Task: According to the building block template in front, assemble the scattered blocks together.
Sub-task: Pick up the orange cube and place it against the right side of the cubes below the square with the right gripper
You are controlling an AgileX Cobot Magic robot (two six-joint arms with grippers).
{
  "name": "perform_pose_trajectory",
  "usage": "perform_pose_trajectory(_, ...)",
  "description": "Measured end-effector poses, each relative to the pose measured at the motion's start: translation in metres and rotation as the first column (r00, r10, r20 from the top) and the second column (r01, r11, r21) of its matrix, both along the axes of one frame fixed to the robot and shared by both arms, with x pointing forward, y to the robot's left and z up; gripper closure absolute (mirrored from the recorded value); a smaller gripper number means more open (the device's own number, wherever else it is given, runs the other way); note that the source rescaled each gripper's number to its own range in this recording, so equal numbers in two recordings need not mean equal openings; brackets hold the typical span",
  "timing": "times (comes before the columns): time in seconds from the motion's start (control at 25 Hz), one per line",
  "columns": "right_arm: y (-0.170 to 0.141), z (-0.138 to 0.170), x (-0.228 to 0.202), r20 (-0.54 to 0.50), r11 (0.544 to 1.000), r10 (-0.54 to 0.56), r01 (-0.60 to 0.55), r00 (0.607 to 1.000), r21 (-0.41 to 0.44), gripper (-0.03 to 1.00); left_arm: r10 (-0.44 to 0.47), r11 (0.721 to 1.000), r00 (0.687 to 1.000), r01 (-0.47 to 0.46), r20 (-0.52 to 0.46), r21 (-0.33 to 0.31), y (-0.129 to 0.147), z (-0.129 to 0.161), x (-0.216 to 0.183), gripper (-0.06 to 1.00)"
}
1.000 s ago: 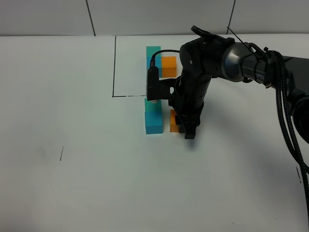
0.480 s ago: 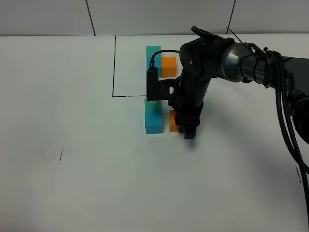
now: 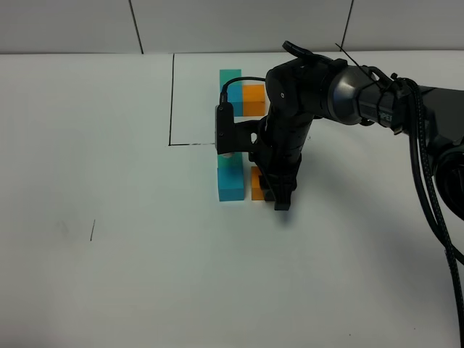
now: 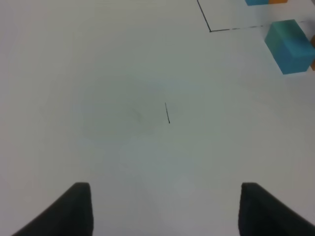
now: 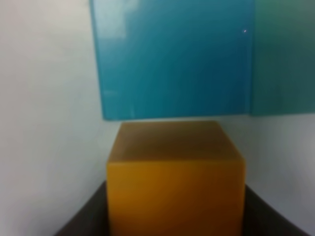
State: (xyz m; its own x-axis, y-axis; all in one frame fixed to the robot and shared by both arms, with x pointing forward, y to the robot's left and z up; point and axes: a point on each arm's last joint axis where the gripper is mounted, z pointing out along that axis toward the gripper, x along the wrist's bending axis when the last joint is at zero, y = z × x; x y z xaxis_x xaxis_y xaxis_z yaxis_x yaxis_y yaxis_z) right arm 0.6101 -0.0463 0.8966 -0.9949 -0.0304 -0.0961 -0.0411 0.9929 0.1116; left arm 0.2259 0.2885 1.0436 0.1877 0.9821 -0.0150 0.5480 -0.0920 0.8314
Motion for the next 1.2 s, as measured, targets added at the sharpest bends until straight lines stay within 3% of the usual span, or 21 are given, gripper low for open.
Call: perform_pose_trajectory(1.2,0.001,-0.0022,0.0006,0.002,1.0,-0.002,0.002,1.0,0.008,0.97,0.0,1.0,1.0,0.0,0.0,0.0,0.0,0.0,0.0,0.59)
